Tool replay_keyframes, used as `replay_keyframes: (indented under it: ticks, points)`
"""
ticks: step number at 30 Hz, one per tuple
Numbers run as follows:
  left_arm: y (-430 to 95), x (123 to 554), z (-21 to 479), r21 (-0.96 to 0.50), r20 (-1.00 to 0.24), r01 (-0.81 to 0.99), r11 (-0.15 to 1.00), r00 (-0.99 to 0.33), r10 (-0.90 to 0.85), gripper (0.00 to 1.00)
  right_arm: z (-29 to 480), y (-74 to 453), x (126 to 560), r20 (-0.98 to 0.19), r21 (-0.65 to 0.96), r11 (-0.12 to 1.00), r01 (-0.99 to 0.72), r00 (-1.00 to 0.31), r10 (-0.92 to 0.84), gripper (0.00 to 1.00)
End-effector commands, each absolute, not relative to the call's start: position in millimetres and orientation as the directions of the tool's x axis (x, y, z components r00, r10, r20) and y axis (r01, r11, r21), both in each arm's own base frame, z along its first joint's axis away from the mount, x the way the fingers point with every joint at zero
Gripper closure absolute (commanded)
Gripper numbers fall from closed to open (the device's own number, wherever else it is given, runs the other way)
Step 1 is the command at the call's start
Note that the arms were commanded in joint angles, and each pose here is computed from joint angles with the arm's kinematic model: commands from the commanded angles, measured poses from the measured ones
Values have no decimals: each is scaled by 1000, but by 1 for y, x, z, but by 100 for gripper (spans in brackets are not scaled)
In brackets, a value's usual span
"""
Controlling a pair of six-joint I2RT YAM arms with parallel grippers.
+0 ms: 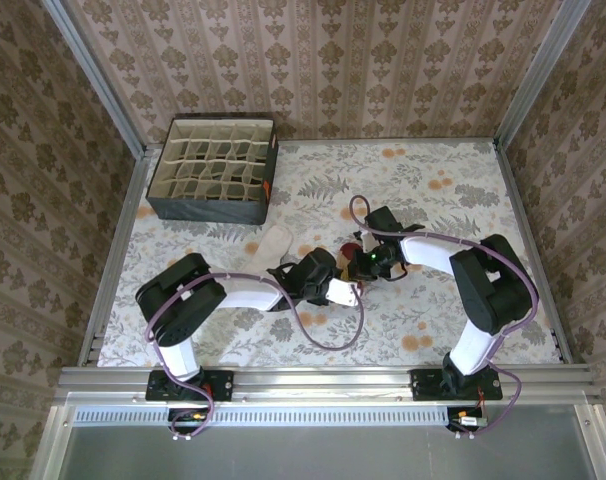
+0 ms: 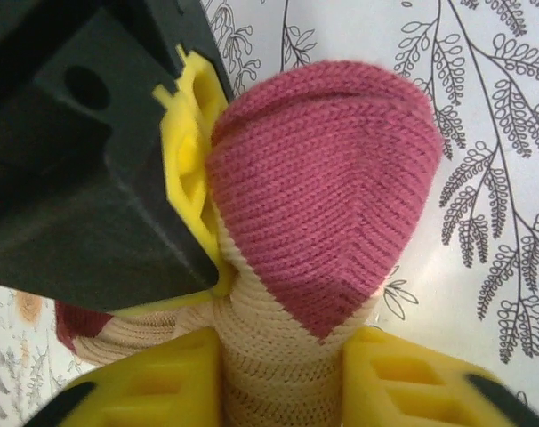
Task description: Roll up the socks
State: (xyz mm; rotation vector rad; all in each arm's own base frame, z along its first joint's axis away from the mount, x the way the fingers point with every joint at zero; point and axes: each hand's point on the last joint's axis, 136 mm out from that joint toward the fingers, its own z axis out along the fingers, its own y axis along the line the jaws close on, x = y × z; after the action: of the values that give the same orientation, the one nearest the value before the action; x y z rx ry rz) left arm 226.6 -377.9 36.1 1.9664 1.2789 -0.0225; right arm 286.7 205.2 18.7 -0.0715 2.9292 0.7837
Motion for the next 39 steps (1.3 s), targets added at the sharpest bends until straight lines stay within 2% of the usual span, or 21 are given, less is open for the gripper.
replay_keyframes:
  ticks: [1,3,6,10,14,18,22,32,39]
  points:
    - [-365,211,-1,470,-359,845,-254,446,820,88,-17,185,218,119,414,909,-39,-988,-97,93]
    - [-363,201,0,404,-372,875,-265,422,827,100,-8,187,223,72,437,898,-53,-993,-94,85]
    - [-356,183,2,270,-406,919,-287,379,832,100,11,186,236,-15,477,877,-58,-998,-58,64]
    - [-349,163,8,37,-468,962,-270,255,846,100,43,177,260,-172,525,849,-64,-985,32,52]
    - [-350,155,14,-207,-463,956,-210,93,881,100,72,173,270,-319,552,825,-119,-945,78,49]
    - [-352,157,14,-319,-429,936,-152,1,903,100,82,176,266,-384,588,792,-162,-918,97,48]
    - [-358,164,19,-406,-414,909,-99,-86,906,100,82,180,255,-393,631,754,-184,-913,106,46]
    - [-364,171,14,-472,-355,882,-21,-167,920,100,76,182,245,-387,669,722,-178,-912,134,42]
    - [-373,175,18,-456,-404,890,-24,-183,896,100,56,182,247,-302,640,760,-109,-946,119,45]
